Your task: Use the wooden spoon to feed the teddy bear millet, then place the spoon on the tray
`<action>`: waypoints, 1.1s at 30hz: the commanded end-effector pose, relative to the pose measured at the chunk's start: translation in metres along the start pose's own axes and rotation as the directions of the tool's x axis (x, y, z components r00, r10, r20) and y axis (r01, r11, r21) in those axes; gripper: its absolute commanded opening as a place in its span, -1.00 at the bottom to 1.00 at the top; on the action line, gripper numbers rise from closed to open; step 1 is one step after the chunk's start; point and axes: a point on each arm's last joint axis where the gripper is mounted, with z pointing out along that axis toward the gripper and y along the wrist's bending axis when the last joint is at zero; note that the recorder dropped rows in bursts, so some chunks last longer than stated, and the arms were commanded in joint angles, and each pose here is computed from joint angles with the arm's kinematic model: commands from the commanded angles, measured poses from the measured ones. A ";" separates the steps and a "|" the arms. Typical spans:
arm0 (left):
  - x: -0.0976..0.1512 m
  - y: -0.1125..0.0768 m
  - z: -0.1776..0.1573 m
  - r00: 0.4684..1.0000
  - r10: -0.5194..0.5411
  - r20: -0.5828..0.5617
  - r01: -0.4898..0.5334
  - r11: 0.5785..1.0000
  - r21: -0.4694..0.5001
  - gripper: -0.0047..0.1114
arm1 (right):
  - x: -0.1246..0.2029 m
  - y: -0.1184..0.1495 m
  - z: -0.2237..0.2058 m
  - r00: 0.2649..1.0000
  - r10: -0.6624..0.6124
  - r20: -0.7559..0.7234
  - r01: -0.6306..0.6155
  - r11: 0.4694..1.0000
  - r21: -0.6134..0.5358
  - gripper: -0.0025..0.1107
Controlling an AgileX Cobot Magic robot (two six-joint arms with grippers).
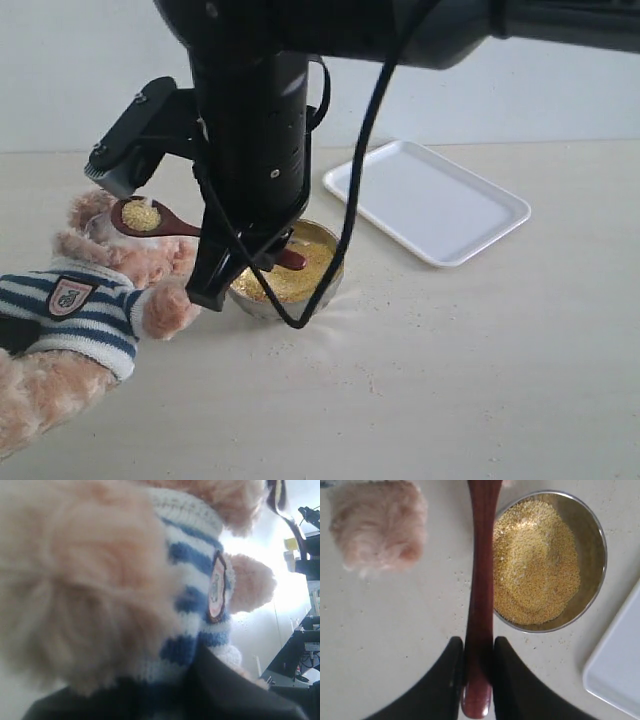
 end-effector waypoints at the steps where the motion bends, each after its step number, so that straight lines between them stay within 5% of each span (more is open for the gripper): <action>1: 0.000 -0.003 -0.001 1.000 0.006 0.011 -0.006 1.000 0.021 -0.81 | -0.008 -0.004 0.009 1.000 -0.026 -0.018 0.026 0.998 0.053 -0.77; 33: 0.000 -0.003 -0.001 1.000 0.006 0.011 -0.006 1.000 0.021 -0.81 | -0.032 0.025 0.025 0.962 -0.259 -0.083 0.272 0.917 0.291 -0.77</action>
